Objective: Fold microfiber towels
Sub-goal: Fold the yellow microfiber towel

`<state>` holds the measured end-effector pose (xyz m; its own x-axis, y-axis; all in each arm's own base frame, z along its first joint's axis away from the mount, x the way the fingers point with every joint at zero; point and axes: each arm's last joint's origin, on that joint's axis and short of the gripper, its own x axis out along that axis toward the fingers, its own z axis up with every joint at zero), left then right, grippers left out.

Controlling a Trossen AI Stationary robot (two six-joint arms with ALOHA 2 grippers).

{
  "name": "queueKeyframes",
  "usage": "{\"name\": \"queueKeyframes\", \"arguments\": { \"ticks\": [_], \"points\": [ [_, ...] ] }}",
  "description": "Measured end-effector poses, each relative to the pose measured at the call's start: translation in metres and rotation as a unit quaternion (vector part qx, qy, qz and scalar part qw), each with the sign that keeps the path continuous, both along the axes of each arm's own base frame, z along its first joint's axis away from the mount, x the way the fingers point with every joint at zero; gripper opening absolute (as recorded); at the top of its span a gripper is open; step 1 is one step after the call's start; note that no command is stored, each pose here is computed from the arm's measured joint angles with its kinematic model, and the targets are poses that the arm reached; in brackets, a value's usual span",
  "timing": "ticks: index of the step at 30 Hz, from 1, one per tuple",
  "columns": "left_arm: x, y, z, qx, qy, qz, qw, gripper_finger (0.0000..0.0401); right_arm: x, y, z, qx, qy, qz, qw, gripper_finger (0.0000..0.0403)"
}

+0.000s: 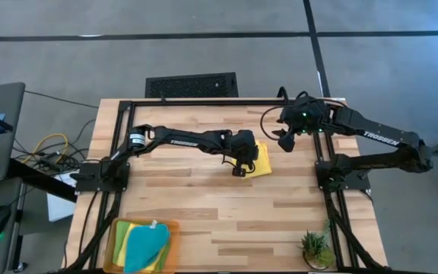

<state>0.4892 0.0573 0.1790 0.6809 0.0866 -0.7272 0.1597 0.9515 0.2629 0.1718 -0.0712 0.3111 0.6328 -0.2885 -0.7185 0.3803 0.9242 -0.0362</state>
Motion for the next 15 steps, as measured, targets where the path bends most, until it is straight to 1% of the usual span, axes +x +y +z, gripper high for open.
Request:
{"name": "queueKeyframes", "arguments": {
  "ticks": [6,10,12,15],
  "points": [
    [0.0000,0.0002,0.0001,-0.002,-0.001,0.002,1.000,0.0089,0.0000,0.0000,0.0000,0.000,0.000,0.000,1.000,0.0255],
    [0.0001,-0.0007,0.0000,-0.011,-0.001,0.012,1.000,0.0127,0.0000,0.0000,0.0000,0.001,0.000,-0.001,1.000,0.0255],
    [0.0001,-0.0013,0.0005,-0.012,0.000,0.015,1.000,0.0140,-0.0002,0.0001,-0.0002,0.002,0.001,-0.002,1.000,0.0255],
    [0.0000,-0.0012,0.0087,-0.021,0.016,0.040,0.999,0.0151,-0.0012,0.0005,-0.0014,0.005,0.009,-0.002,1.000,0.0255]
  ]
}}
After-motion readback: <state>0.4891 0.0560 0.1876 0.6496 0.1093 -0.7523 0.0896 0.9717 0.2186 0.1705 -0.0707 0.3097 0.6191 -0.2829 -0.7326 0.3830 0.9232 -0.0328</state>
